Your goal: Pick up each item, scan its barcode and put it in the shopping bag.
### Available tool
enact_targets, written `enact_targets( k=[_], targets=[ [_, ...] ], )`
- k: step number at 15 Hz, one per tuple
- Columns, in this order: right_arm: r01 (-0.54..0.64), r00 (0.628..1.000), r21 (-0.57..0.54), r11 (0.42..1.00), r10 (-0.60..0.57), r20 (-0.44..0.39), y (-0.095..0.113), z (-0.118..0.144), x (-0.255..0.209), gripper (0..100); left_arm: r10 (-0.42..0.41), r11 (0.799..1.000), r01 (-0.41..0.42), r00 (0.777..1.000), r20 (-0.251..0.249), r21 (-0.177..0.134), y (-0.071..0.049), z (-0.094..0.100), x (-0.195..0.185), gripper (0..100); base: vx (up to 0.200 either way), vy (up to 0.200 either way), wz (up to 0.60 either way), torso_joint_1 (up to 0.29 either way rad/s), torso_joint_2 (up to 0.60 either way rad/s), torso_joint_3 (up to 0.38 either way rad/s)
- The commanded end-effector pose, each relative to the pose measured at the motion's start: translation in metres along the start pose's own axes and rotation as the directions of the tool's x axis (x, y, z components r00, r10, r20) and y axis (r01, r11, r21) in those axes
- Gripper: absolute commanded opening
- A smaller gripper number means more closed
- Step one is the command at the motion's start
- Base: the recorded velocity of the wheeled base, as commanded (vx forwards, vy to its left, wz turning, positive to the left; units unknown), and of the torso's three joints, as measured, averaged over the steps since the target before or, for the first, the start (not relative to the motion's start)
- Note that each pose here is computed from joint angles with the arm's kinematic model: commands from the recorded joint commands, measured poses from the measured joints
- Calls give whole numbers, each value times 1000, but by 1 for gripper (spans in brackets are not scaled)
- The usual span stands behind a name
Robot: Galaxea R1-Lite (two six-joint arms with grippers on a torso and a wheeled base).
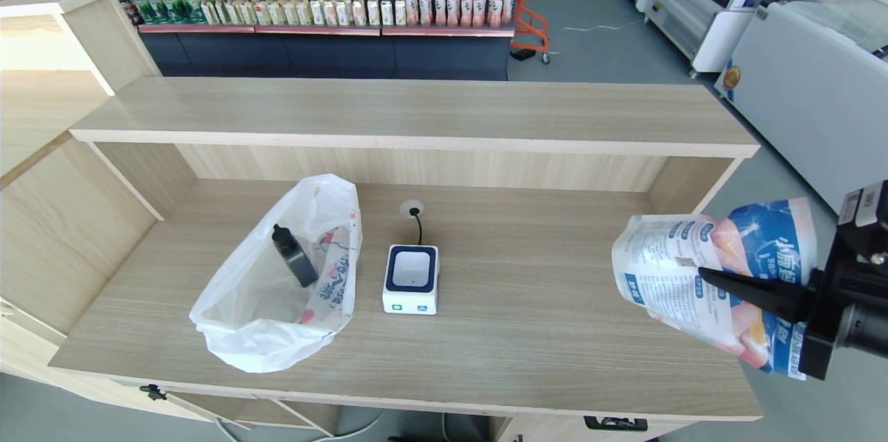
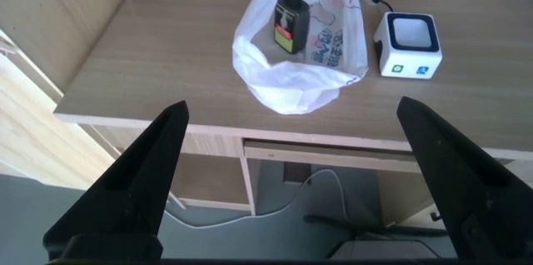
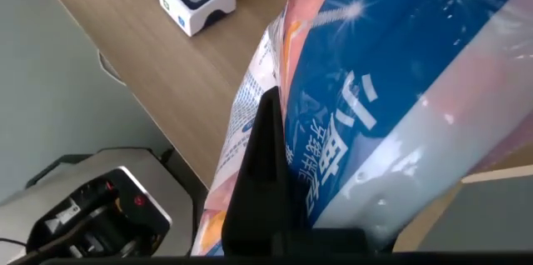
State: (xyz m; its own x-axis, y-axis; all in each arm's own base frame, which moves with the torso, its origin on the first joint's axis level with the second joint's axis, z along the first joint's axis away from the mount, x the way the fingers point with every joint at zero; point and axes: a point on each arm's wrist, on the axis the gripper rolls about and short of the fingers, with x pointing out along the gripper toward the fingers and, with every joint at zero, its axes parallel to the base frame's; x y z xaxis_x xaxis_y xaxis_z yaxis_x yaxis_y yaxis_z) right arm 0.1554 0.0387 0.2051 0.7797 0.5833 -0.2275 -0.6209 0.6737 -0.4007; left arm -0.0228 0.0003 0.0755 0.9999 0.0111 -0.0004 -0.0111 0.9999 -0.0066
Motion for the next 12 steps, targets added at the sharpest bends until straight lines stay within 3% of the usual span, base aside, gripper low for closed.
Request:
enact_targets(
  k=[1, 6, 12],
  targets=[
    [2, 1000, 18, 1000, -2, 9, 1, 1, -3, 0, 1, 1000, -1, 1000, 0, -3, 0, 0, 0, 100, 0, 200, 0, -2, 2, 7],
    [-2, 1000, 136, 991, 1, 6, 2, 2, -5, 0, 1, 1000, -1, 1000, 0, -3, 0, 0, 0, 100, 0, 200, 0, 2, 6, 4],
    [-10, 999, 176, 984, 16, -36, 0, -5, 4, 0, 1, 1000, -1, 1000, 0, 0, 0, 0, 0, 100, 0, 200, 0, 1, -2, 2]
  ],
)
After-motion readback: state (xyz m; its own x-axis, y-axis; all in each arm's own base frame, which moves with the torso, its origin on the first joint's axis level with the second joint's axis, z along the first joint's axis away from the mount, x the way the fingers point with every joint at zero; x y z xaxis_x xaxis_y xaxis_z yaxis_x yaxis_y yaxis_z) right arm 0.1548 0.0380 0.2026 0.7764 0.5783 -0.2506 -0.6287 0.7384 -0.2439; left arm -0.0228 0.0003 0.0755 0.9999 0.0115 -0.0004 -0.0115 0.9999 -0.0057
